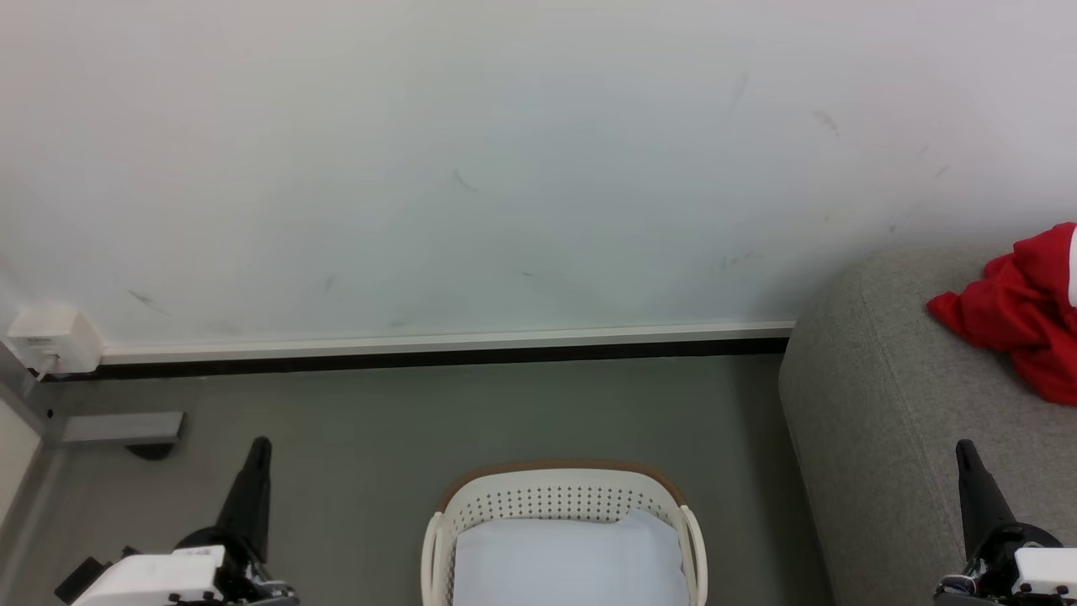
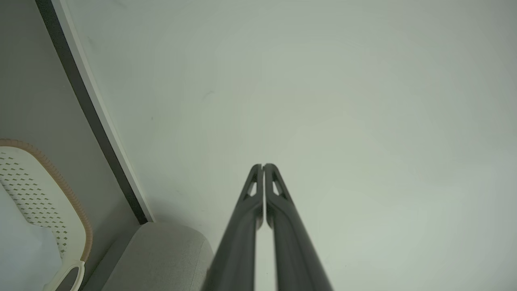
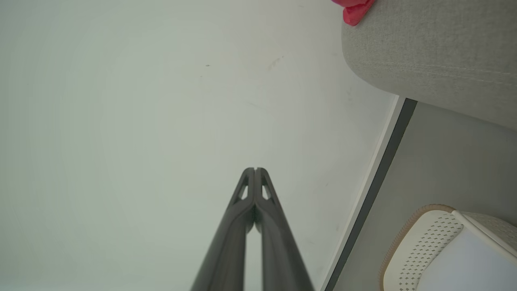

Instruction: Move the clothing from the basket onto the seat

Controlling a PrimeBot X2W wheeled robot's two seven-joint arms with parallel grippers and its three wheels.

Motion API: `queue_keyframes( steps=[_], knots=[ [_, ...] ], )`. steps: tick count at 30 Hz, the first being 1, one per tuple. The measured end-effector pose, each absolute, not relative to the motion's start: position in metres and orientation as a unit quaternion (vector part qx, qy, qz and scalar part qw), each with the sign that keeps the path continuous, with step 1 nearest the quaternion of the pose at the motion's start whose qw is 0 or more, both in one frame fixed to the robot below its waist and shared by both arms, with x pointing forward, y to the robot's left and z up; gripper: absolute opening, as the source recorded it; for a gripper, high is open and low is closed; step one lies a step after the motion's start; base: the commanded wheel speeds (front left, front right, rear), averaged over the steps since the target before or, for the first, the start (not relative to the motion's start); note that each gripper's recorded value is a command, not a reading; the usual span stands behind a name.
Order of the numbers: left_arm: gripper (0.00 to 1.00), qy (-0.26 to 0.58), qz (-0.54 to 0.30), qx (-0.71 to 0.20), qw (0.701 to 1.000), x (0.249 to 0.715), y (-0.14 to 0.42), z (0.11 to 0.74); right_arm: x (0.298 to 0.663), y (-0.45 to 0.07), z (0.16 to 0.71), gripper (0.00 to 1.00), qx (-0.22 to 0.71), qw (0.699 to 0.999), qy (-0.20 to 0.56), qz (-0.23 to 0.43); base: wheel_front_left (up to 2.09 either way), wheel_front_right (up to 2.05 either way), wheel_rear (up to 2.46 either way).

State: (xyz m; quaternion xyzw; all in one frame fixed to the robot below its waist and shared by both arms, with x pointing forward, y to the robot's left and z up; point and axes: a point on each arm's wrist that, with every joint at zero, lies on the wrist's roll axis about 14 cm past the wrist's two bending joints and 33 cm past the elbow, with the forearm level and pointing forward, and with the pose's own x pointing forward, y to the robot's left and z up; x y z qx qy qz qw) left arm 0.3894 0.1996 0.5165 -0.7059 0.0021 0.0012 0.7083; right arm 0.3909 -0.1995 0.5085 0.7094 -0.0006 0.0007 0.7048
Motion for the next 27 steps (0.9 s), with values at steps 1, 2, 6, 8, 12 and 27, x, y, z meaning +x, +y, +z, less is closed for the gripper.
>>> queue_keyframes(
  steps=[1,2,6,8,12,27],
  knots=[
    [0.00,0.002,0.001,-0.706,0.708,0.3894,0.1997,0.5165,0.3909,-0.1996,0.5085,0.00,0.709,0.705,-0.001,0.001,0.00,0.00,0.00],
    [0.00,0.002,0.001,-0.706,0.708,0.3895,0.1996,0.5165,0.3910,-0.1995,0.5085,0.00,0.709,0.705,-0.001,0.001,0.00,0.00,0.00],
    [0.00,0.002,0.001,-0.706,0.708,0.3894,0.1997,0.5166,0.3909,-0.1996,0.5086,0.00,0.709,0.705,-0.001,0.001,0.00,0.00,0.00],
    [0.00,0.002,0.001,-0.706,0.708,0.3894,0.1997,0.5166,0.3909,-0.1997,0.5086,0.00,0.709,0.705,-0.001,0.001,0.00,0.00,0.00],
    [0.00,0.002,0.001,-0.706,0.708,0.3894,0.1997,0.5165,0.3910,-0.1996,0.5086,0.00,0.709,0.705,0.000,0.001,0.00,0.00,0.00],
    [0.00,0.002,0.001,-0.706,0.708,0.3895,0.1997,0.5166,0.3910,-0.1998,0.5088,0.00,0.709,0.705,0.000,0.001,0.00,0.00,0.00]
  ],
)
